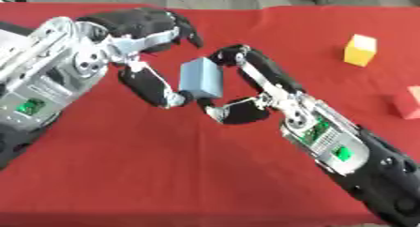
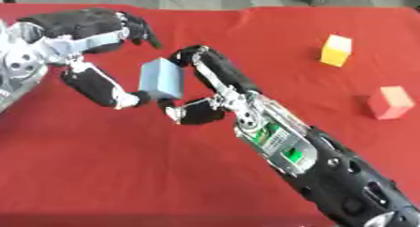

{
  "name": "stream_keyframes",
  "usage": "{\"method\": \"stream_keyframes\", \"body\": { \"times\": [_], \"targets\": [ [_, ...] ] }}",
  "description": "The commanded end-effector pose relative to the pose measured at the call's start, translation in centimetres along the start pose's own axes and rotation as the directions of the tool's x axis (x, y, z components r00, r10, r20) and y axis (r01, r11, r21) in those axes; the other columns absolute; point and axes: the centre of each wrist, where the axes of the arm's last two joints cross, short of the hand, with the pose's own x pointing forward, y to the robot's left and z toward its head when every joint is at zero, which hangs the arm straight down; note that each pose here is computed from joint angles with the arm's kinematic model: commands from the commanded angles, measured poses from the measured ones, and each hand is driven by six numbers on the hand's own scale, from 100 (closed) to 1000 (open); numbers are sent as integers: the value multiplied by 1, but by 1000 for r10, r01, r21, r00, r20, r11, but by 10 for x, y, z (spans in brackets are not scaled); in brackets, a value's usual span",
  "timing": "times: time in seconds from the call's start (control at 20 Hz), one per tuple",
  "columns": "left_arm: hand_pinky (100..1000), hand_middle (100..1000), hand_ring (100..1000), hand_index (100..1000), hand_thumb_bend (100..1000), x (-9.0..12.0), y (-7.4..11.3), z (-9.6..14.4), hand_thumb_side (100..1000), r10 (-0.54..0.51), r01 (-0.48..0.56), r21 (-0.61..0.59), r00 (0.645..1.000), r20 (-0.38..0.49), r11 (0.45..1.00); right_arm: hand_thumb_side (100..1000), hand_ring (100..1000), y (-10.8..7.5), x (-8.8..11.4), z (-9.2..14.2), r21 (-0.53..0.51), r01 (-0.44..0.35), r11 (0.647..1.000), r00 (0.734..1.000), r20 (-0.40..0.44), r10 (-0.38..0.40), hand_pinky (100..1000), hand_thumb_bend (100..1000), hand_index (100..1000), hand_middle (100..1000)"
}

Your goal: Pick up the objects with one hand, pass them to the other hand, and then place them into the box on the other side of the table.

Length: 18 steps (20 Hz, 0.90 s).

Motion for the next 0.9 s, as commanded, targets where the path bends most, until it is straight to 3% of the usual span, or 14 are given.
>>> {"method": "stream_keyframes", "body": {
  "times": [0.05, 0.9],
  "targets": [
    [789, 833, 818, 870, 399, -2, 10, 6, 306, 4, -4, 20, 1000, -8, 1000, 100, 777, -10, 5, 4, -15, -15, 1000, 1000, 25, 16, 816, 100, 590, 472],
    [782, 826, 813, 864, 380, -8, 0, -8, 348, 54, -55, -26, 998, -37, 998, 100, 783, -11, 10, 7, 6, -14, 1000, 1000, 18, 14, 821, 100, 594, 488]
  ]
}}
